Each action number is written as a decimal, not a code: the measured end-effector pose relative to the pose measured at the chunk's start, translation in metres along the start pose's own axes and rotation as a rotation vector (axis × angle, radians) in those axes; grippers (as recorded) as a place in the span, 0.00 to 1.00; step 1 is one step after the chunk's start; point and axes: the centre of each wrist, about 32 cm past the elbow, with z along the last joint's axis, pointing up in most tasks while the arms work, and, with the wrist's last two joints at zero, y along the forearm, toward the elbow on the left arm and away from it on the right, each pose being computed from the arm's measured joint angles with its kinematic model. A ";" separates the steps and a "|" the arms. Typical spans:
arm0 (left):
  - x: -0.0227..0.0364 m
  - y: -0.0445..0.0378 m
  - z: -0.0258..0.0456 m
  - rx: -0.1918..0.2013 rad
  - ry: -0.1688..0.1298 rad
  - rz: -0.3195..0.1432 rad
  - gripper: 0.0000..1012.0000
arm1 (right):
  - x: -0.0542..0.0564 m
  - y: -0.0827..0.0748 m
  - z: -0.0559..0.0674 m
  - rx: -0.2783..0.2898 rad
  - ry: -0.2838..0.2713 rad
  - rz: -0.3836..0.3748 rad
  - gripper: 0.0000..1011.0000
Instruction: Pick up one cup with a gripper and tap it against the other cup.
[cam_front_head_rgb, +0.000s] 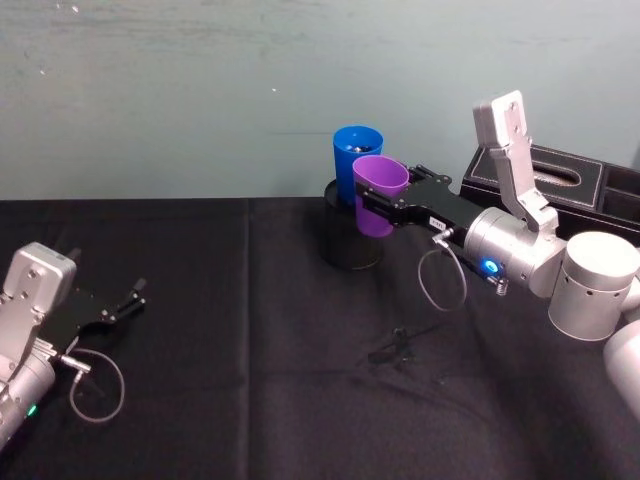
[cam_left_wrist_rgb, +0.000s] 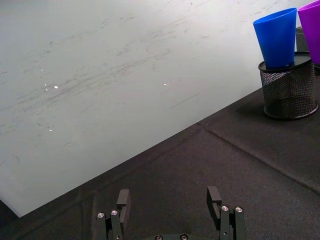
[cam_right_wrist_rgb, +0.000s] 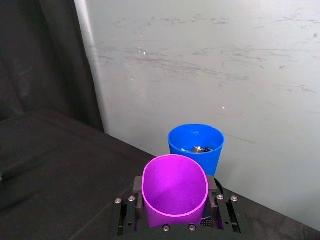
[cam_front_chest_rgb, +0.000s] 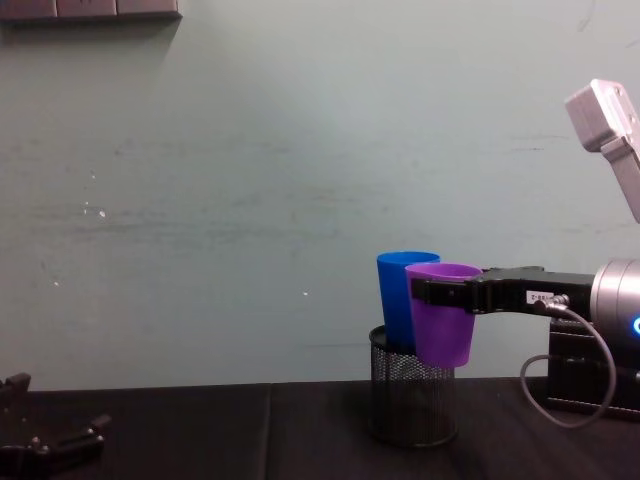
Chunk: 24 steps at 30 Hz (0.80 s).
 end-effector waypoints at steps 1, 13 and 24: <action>0.0000 0.0000 0.0000 0.000 0.000 0.000 0.99 | 0.000 0.000 0.000 0.000 0.000 0.000 0.71; 0.0000 0.0000 0.0000 0.000 0.000 0.000 0.99 | 0.000 0.000 0.000 0.000 -0.001 0.001 0.71; 0.0000 0.0000 0.0000 0.000 0.000 0.000 0.99 | 0.000 0.000 0.000 -0.001 -0.002 0.002 0.71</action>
